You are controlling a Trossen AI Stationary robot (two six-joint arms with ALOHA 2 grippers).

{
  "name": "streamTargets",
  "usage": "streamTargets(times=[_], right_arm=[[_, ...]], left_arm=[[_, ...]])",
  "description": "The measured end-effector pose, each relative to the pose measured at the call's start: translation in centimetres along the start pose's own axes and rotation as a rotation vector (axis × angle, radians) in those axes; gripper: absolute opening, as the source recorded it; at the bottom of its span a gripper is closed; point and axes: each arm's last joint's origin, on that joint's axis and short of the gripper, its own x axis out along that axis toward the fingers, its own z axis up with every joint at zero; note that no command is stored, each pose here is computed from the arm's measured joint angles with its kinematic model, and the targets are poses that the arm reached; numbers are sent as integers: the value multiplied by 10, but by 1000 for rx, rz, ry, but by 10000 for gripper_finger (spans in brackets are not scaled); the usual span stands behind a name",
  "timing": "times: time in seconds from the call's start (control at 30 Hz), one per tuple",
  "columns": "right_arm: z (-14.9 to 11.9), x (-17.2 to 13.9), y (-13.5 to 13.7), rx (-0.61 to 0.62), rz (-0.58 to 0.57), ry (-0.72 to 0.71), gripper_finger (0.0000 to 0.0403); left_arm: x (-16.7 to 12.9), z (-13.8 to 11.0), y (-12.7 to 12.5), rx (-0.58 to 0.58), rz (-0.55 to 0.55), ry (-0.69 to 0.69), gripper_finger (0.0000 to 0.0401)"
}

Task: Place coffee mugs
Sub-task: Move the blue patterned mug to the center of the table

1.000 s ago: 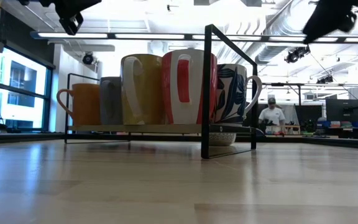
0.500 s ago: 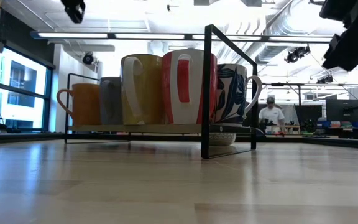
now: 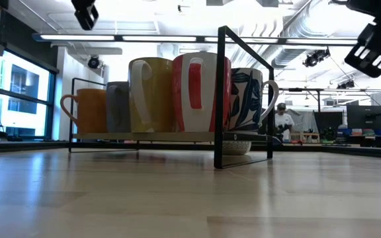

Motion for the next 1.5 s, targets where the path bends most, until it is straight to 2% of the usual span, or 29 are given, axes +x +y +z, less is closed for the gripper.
streamTargets(times=[0.13,0.33,0.43,0.7,0.83,0.97,1.27,1.37,1.5], right_arm=[[-1,-1,1,-2,43,27,145],[-1,-8,2,-6,75,30,145],[0,-13,2,-6,92,9,145],[-3,-27,-1,3,97,4,145],[-3,-31,-1,4,103,-4,145],[-3,-36,-2,2,116,-19,145],[-7,-39,-3,4,141,27,145],[-8,-39,-3,46,162,63,145],[-10,-39,-3,73,174,101,145]], left_arm=[[14,-5,-2,10,-31,-11,179],[35,0,-21,16,-184,-125,179],[56,4,-34,30,-156,-62,179],[121,36,-77,237,-142,41,179],[151,54,-96,317,-128,94,179],[180,62,-107,367,-104,172,179],[241,46,-115,372,-71,251,179],[256,37,-118,356,-46,276,179],[273,30,-132,358,-47,258,179]])
